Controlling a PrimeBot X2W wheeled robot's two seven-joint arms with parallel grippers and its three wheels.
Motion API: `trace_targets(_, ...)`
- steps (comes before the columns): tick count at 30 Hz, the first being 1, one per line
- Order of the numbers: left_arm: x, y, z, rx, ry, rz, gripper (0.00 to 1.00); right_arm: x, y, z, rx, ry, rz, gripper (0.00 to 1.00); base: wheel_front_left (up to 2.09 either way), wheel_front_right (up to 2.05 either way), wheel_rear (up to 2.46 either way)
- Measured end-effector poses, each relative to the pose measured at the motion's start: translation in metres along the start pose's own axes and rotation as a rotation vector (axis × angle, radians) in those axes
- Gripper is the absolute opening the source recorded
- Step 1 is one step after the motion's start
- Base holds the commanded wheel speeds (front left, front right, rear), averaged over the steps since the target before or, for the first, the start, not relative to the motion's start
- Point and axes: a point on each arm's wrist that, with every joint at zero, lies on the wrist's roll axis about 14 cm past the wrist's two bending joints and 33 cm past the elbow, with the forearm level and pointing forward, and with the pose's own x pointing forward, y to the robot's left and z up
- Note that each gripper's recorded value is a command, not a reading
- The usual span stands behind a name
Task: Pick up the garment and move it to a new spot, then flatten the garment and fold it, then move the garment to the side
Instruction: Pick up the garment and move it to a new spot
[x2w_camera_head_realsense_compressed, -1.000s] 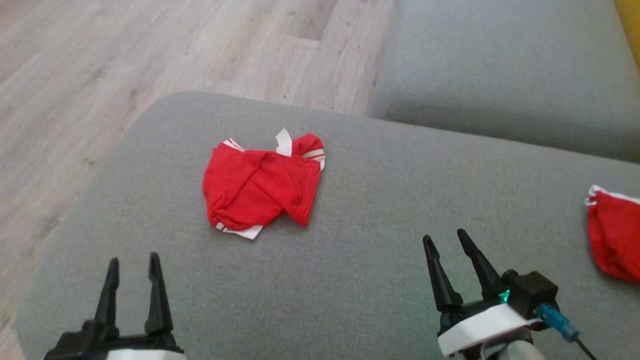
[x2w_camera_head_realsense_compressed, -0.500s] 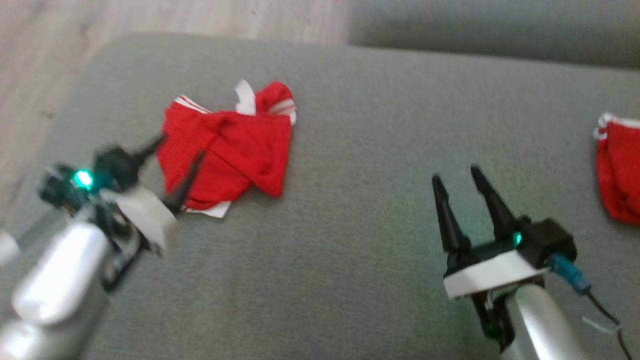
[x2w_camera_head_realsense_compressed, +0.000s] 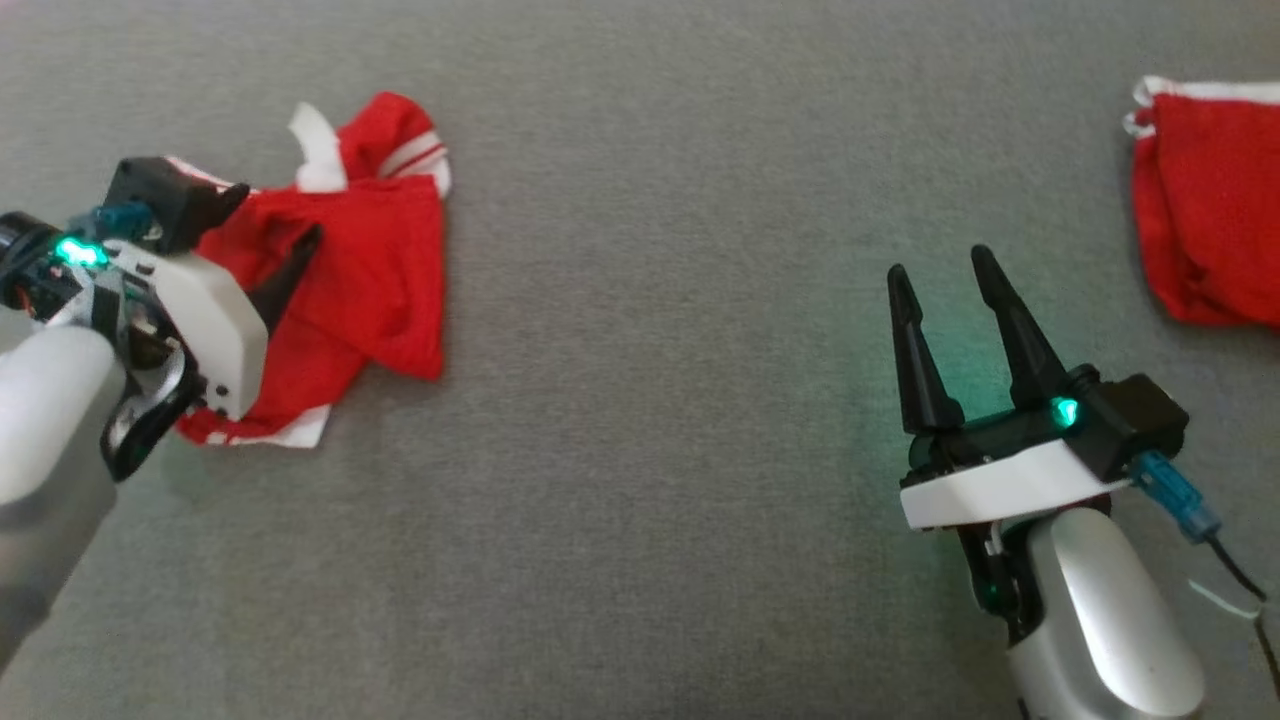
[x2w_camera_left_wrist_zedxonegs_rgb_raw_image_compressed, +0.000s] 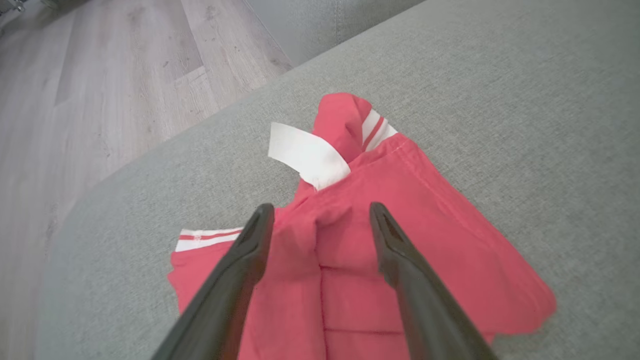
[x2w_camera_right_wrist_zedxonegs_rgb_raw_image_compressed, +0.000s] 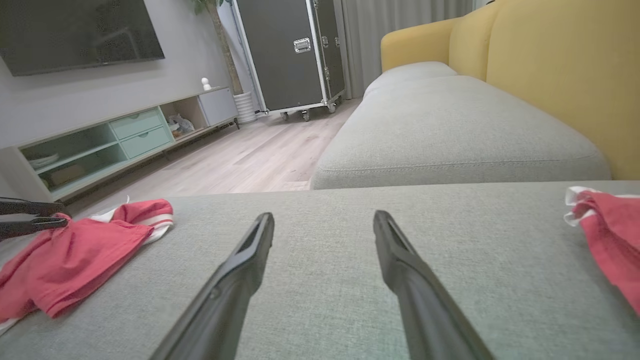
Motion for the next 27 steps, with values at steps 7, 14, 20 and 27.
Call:
trace_targets(7,0.025,-0.009,-0.006,0.005,0.061,-0.056,1.00,-0.002,-0.019,-0.005,-0.002,0.012,-0.050,1.00,0.00,0.00,0.00)
trace_targets(14,0.024,-0.013,-0.025,-0.016,0.151,-0.080,0.00,-0.003,-0.020,-0.002,-0.005,0.004,-0.055,1.00,0.00,0.00,0.00)
trace_targets(20,0.018,0.000,0.006,0.007,-0.006,-0.044,0.00,-0.004,-0.020,0.008,-0.013,-0.020,-0.056,1.00,0.00,0.00,0.00)
trace_targets(27,-0.011,0.022,0.087,0.064,-0.363,0.048,0.00,-0.009,-0.017,0.028,-0.012,-0.065,-0.057,1.00,0.00,0.00,0.00)
